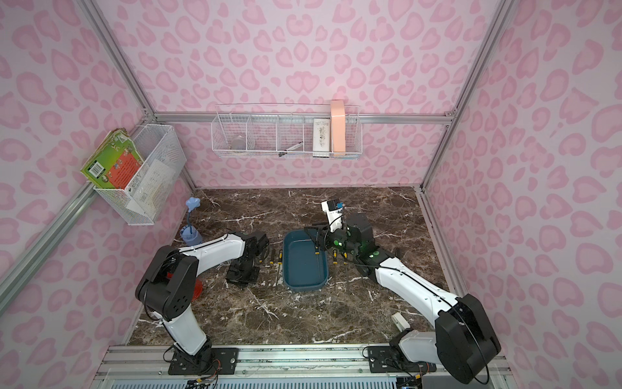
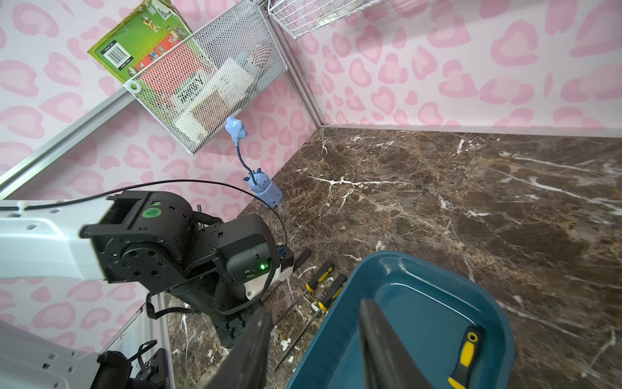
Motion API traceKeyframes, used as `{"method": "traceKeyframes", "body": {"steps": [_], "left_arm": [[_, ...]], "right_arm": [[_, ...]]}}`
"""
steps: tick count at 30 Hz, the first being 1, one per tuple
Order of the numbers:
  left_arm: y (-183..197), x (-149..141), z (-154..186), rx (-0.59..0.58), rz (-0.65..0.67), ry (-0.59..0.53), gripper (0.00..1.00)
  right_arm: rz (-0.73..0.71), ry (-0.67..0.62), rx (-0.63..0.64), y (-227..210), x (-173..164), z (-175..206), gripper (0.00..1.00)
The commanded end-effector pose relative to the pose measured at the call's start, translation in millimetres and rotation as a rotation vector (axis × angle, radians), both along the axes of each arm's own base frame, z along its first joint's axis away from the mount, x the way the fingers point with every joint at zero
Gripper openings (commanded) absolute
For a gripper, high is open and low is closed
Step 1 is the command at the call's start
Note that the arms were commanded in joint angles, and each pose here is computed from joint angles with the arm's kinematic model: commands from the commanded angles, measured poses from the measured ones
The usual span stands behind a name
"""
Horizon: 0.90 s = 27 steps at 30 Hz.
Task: Take the file tool out of the storage box
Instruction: Place the file tool at the center of the board.
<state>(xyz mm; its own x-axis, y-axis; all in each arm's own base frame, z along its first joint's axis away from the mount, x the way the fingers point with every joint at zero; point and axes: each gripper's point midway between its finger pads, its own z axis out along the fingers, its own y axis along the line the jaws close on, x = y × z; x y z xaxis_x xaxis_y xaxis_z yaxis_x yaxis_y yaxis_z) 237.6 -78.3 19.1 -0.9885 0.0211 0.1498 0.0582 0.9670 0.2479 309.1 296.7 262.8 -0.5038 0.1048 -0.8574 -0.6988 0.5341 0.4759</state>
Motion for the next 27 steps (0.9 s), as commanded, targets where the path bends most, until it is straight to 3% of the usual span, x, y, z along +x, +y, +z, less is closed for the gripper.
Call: {"method": "traceKeyframes", "body": {"steps": [1, 5, 11, 27], "left_arm": [[1.3, -6.2, -4.4, 0.008, -0.018, 0.075, 0.0], [5.9, -11.0, -6.6, 0.034, -0.01, 0.133, 0.0], [10.9, -7.9, 8.6, 0.05, 0.021, 0.119, 0.0], [16.8, -8.6, -4.5, 0.073, 0.038, 0.171, 0.0]], "right_arm": [[0.015, -0.009, 0.022, 1.9, -3.0, 6.8, 0.43], [0.014, -0.013, 0.028, 1.6, -3.5, 9.5, 0.43], [0.026, -0.001, 0.025, 4.4, -2.9, 6.6, 0.43], [0.031, 0.011, 0.014, 4.4, -3.7, 2.5, 0.43]]}}
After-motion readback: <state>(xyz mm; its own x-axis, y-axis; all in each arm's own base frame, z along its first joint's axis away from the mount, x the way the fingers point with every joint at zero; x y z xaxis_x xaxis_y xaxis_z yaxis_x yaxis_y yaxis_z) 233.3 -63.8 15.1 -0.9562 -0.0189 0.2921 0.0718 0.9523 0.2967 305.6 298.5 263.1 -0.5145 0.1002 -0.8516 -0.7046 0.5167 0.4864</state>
